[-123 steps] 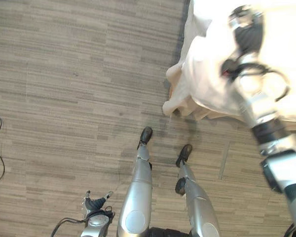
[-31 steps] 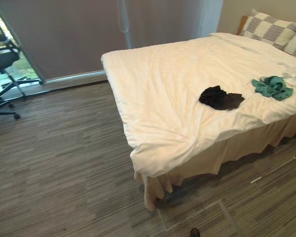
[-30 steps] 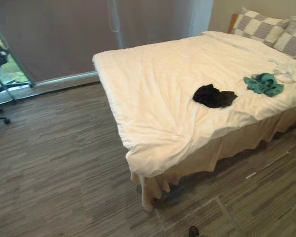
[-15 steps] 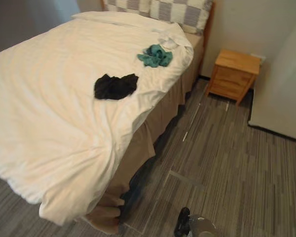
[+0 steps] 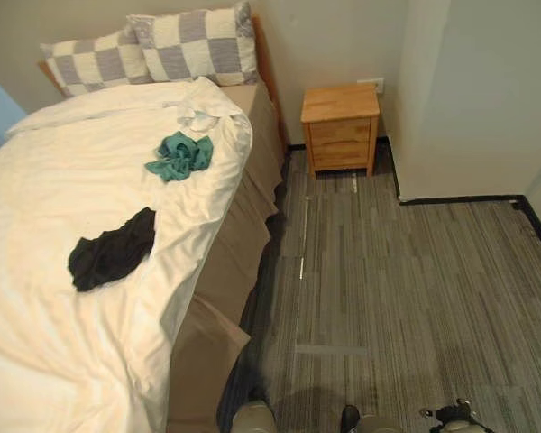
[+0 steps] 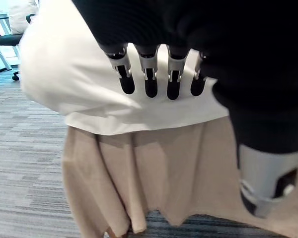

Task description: Tidy up the quilt and then pick up the clothes from the bed and put them into the laundry hamper.

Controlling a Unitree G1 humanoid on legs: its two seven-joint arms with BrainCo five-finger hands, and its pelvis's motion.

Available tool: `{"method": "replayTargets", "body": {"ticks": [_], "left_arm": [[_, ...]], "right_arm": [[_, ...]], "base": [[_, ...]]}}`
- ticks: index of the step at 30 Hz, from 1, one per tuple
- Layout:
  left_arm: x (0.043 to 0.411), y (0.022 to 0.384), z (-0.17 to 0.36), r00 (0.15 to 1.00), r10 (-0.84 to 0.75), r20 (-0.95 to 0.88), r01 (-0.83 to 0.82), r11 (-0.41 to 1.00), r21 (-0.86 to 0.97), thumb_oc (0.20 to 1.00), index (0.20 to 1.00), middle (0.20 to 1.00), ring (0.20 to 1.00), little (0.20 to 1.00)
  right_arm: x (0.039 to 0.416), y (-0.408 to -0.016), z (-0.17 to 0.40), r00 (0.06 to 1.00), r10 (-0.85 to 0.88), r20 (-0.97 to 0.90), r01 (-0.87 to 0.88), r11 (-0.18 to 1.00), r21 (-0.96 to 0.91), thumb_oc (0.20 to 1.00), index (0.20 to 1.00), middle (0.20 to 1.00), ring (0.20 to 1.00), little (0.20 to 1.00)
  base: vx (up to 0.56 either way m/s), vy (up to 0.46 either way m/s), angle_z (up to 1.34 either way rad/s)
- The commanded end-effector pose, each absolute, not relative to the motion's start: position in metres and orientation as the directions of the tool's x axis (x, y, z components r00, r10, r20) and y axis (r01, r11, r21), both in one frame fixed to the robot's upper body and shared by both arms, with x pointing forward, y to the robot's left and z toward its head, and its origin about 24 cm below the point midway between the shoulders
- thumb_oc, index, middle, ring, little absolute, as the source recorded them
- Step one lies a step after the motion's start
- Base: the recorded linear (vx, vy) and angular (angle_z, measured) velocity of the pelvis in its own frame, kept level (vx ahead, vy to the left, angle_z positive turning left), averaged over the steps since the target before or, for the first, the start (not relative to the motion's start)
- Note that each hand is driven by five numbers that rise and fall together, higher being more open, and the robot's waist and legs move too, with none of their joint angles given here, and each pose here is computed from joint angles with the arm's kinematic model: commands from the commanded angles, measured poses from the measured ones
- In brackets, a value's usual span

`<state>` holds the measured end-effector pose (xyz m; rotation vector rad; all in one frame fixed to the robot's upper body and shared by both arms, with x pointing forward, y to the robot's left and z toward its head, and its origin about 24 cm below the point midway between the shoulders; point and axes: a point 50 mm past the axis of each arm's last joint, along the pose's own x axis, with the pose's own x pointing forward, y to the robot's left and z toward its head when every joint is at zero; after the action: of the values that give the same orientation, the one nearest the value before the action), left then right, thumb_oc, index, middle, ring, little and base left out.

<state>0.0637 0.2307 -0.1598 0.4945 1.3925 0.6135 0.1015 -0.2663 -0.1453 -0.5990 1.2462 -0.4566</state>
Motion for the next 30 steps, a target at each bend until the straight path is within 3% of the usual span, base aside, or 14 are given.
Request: {"method": "replayTargets", "body": {"ticks": [1, 4, 5, 8, 10, 11, 14, 19, 23, 30], "left_arm": [[0.066, 0.252, -0.154, 0.085, 0.715, -0.694, -0.112, 0.699, 0.706, 1.0, 1.0, 1.0, 1.0, 1.0], [0.071, 0.252, -0.153, 0.129, 0.713, -0.689, -0.088, 0.7, 0.708, 1.0, 1.0, 1.0, 1.0, 1.0], [0.083, 0.246, -0.153, 0.201, 0.704, -0.681, -0.025, 0.699, 0.715, 1.0, 1.0, 1.0, 1.0, 1.0], [0.089, 0.237, -0.152, 0.216, 0.752, -0.623, -0.071, 0.649, 0.758, 1.0, 1.0, 1.0, 1.0, 1.0], [0.089, 0.238, -0.152, 0.195, 0.764, -0.615, -0.1, 0.64, 0.762, 1.0, 1.0, 1.0, 1.0, 1.0], [0.085, 0.24, -0.152, 0.169, 0.771, -0.614, -0.123, 0.634, 0.763, 1.0, 1.0, 1.0, 1.0, 1.0], [0.077, 0.237, -0.154, 0.189, 0.762, -0.619, -0.08, 0.64, 0.764, 1.0, 1.0, 1.0, 1.0, 1.0], [0.068, 0.238, -0.156, 0.175, 0.756, -0.631, -0.006, 0.641, 0.767, 1.0, 1.0, 1.0, 1.0, 1.0], [0.065, 0.244, -0.155, 0.164, 0.764, -0.624, 0.03, 0.628, 0.777, 1.0, 1.0, 1.0, 1.0, 1.0], [0.052, 0.251, -0.154, 0.046, 0.792, -0.609, 0.005, 0.609, 0.793, 1.0, 1.0, 1.0, 1.0, 1.0]], "right_arm": [[0.103, -0.275, -0.14, 0.294, -0.665, -0.687, 0.027, 0.724, -0.689, 1.0, 1.0, 1.0, 1.0, 1.0], [0.095, -0.276, -0.142, 0.268, -0.683, -0.679, 0.036, 0.712, -0.701, 1.0, 1.0, 1.0, 1.0, 1.0], [0.079, -0.277, -0.145, 0.187, -0.7, -0.689, 0.049, 0.707, -0.705, 1.0, 1.0, 1.0, 1.0, 1.0], [0.053, -0.267, -0.156, 0.07, -0.647, -0.759, 0.035, 0.762, -0.647, 1.0, 1.0, 1.0, 1.0, 1.0], [0.05, -0.259, -0.159, 0.075, -0.624, -0.778, -0.01, 0.779, -0.626, 1.0, 1.0, 1.0, 1.0, 1.0], [0.055, -0.247, -0.161, 0.125, -0.603, -0.788, -0.09, 0.784, -0.615, 1.0, 1.0, 1.0, 1.0, 1.0], [0.07, -0.237, -0.161, 0.185, -0.609, -0.772, -0.061, 0.776, -0.627, 1.0, 1.0, 1.0, 1.0, 1.0], [0.088, -0.235, -0.157, 0.207, -0.619, -0.757, 0.127, 0.785, -0.607, 1.0, 1.0, 1.0, 1.0, 1.0], [0.085, -0.233, -0.158, 0.21, -0.588, -0.781, 0.144, 0.808, -0.571, 1.0, 1.0, 1.0, 1.0, 1.0], [0.082, -0.23, -0.16, 0.182, -0.581, -0.793, 0.124, 0.814, -0.568, 1.0, 1.0, 1.0, 1.0, 1.0]], "base": [[0.01, 0.222, -0.98], [-0.01, 0.226, -0.5], [-0.02, 0.238, -0.02], [0.01, 0.093, 0.1], [0.03, 0.084, -0.12], [0.03, 0.143, -0.16], [0.0, 0.217, 0.01], [-0.04, 0.279, 0.11], [0.0, 0.244, 0.38], [0.16, 0.038, 0.23]]}}
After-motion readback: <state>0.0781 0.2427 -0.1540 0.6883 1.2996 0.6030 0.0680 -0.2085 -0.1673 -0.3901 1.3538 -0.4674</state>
